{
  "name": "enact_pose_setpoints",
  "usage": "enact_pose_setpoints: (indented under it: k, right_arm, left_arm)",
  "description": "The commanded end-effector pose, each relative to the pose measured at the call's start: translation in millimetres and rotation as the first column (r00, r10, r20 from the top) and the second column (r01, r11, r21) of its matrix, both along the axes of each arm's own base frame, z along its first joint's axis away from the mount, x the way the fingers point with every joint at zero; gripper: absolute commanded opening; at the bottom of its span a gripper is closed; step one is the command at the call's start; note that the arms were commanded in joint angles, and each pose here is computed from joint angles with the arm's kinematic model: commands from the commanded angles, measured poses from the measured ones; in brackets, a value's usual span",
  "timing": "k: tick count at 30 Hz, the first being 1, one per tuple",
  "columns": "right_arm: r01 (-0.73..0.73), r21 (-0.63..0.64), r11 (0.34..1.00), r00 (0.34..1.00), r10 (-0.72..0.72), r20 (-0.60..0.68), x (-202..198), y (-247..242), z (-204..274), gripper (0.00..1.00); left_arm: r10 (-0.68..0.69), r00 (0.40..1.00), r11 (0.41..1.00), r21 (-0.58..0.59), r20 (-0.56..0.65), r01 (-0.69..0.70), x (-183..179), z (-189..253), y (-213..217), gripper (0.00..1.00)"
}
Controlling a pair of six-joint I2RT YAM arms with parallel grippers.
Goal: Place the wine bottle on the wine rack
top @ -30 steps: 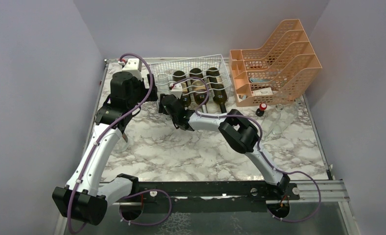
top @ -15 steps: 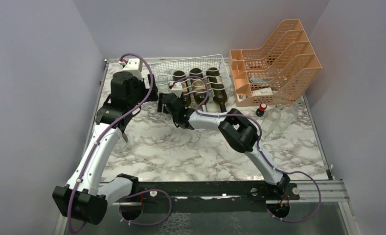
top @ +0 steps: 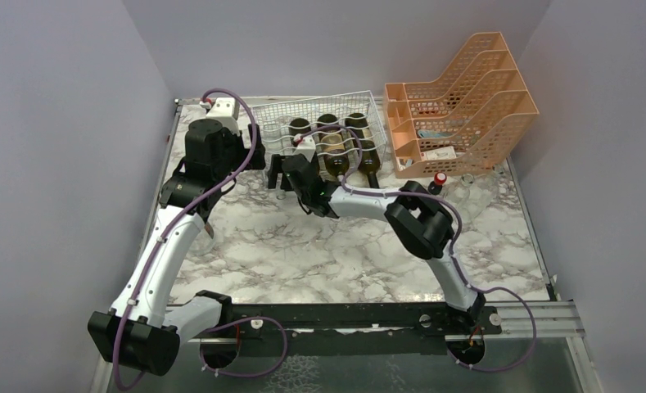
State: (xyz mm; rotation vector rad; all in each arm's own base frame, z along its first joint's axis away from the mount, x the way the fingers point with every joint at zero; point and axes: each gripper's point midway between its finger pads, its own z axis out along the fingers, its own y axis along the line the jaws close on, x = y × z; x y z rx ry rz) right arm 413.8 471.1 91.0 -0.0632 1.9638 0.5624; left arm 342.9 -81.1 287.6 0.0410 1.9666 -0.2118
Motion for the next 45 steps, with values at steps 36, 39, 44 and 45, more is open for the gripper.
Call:
enact_pose_setpoints:
  k: [36,39,44,45]
  right_arm:
    - [0.061,-0.376,0.925,0.990,-0.104,-0.093,-94,-282,103,0.40]
    - [0.000,-0.385,0.923,0.985,-0.065,-0.157,-99,-279,77,0.32]
    - [-0.082,-0.417,0.905,0.964,-0.035,-0.265,-96,-273,28,0.18]
    - [-0.086,-0.427,0.900,0.960,-0.039,-0.276,-95,-273,22,0.17]
  left_arm:
    - [-0.205,0.959,0.957,-0.164,0.196,0.238,-14,39,-45,0.96]
    - [-0.204,0.960,0.956,-0.171,0.190,0.237,-14,37,-46,0.96]
    - [-0.206,0.959,0.955,-0.174,0.194,0.240,-15,39,-46,0.96]
    - [-0.206,0.959,0.955,-0.174,0.194,0.240,-15,39,-46,0.96]
